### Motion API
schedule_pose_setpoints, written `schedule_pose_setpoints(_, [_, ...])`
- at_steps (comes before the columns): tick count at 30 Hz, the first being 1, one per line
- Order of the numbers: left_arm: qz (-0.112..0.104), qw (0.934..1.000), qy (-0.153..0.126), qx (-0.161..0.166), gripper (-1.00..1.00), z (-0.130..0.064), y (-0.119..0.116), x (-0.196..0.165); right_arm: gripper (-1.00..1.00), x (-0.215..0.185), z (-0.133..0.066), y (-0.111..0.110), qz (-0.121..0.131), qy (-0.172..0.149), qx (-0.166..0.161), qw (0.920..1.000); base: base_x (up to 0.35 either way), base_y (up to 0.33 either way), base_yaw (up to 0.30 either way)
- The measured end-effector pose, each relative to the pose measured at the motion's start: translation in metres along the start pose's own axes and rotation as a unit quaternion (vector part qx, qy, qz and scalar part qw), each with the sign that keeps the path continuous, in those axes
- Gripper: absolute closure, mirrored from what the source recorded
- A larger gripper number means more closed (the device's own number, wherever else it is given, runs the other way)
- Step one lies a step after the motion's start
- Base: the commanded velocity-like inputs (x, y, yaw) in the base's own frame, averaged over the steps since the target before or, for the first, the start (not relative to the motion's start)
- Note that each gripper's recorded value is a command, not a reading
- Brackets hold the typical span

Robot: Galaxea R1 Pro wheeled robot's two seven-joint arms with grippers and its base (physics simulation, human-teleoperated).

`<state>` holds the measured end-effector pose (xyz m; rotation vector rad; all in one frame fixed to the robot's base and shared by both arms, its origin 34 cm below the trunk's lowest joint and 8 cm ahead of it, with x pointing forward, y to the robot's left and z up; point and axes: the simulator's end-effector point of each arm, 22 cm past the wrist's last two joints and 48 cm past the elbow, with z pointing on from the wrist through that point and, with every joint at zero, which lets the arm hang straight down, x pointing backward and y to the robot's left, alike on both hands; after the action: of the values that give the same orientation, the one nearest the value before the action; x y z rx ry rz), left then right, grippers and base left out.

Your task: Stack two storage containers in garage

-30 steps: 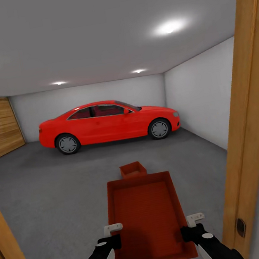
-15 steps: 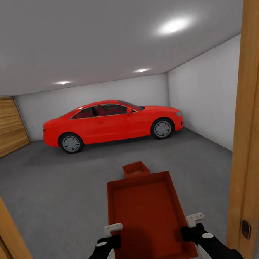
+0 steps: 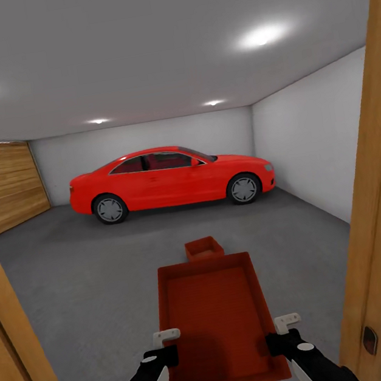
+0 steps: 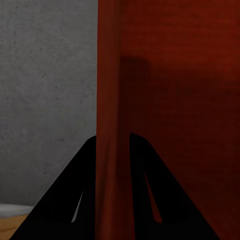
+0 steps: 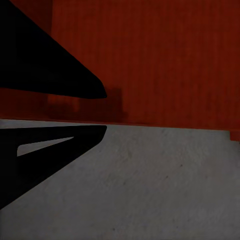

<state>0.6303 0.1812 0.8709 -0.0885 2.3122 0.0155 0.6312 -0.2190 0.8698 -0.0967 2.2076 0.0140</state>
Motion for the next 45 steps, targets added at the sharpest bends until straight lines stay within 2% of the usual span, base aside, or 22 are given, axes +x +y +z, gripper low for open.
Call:
schedule_pose_setpoints(22, [0.0, 1.0, 0.0, 0.0, 1.0, -0.0001, -0.0002, 0.0, 1.0, -0.0002, 0.0, -0.0002, 0.0, 0.0, 0.0, 1.0, 0.041, 0.026, 0.0])
schedule_pose_setpoints(29, [0.0, 1.0, 0.0, 0.0, 1.0, -0.0004, -0.0001, 0.0003, 1.0, -0.0001, -0.0004, -0.0001, 0.0, 0.0, 0.0, 1.0, 0.225, 0.0, 0.0])
schedule_pose_setpoints(45, [0.0, 1.0, -0.001, 0.0, 1.0, -0.0006, -0.0004, 0.0002, 1.0, -0.0003, -0.0005, -0.0005, 0.0, 0.0, 0.0, 1.0, 0.068, 0.0, 0.0])
